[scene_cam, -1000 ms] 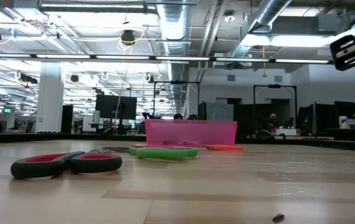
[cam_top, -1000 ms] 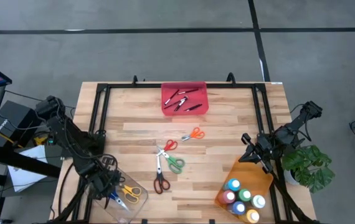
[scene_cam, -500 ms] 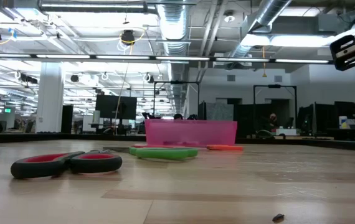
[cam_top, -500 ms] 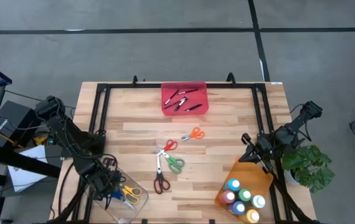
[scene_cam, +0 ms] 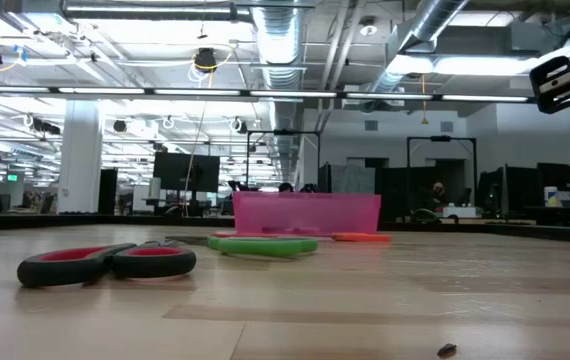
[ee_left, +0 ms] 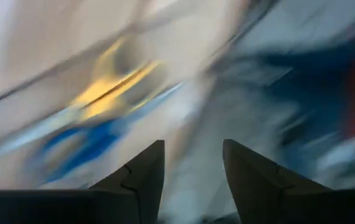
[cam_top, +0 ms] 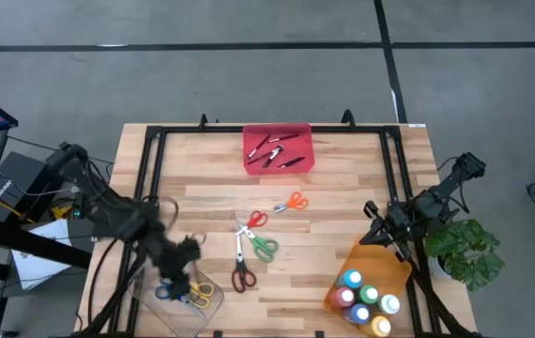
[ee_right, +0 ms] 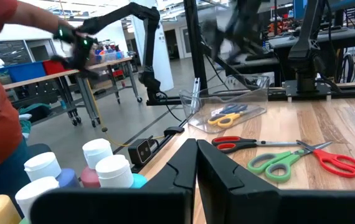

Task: Pick & Place Paint Supplies
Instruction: Put the green scissors into the transparent bin

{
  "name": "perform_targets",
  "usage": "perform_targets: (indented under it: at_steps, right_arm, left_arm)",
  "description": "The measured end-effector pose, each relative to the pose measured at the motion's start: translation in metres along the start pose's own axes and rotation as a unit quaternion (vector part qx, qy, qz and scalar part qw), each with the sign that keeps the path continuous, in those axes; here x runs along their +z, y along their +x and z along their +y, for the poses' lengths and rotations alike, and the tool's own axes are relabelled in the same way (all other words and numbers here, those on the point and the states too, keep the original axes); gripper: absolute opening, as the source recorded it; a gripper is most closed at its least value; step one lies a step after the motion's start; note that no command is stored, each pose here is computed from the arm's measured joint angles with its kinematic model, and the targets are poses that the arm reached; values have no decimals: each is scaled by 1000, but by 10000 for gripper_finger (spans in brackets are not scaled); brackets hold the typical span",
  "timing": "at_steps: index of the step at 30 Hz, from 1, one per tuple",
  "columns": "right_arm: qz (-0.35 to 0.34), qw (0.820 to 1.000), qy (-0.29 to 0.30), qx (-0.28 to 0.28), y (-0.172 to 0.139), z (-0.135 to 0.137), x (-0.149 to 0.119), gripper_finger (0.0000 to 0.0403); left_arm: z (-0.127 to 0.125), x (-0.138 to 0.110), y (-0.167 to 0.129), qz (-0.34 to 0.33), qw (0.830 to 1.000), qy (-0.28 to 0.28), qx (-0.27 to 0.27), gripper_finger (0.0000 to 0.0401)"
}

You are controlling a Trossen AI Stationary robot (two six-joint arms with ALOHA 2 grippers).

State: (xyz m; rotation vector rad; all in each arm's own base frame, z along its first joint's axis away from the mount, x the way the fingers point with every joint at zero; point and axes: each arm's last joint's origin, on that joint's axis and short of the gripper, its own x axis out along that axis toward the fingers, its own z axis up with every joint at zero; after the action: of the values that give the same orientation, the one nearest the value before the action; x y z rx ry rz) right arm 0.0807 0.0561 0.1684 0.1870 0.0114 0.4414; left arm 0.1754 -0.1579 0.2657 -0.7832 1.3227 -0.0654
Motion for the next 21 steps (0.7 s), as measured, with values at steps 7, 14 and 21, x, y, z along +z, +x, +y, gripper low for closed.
perform_targets:
  at_steps: [7,14,21]
  right_arm:
    - [0,1000,0,0,0,0,0,8]
    - [0,1000,0,0,0,0,0,8]
    - [0,1000,0,0,0,0,0,8]
  left_arm:
    - [-39,59,-71,-337,881,-142,-299,142]
    - [-53,108,-119,-561,727,-126,-377,118]
    - [-88,191,-133,-522,786,-60,-327,100]
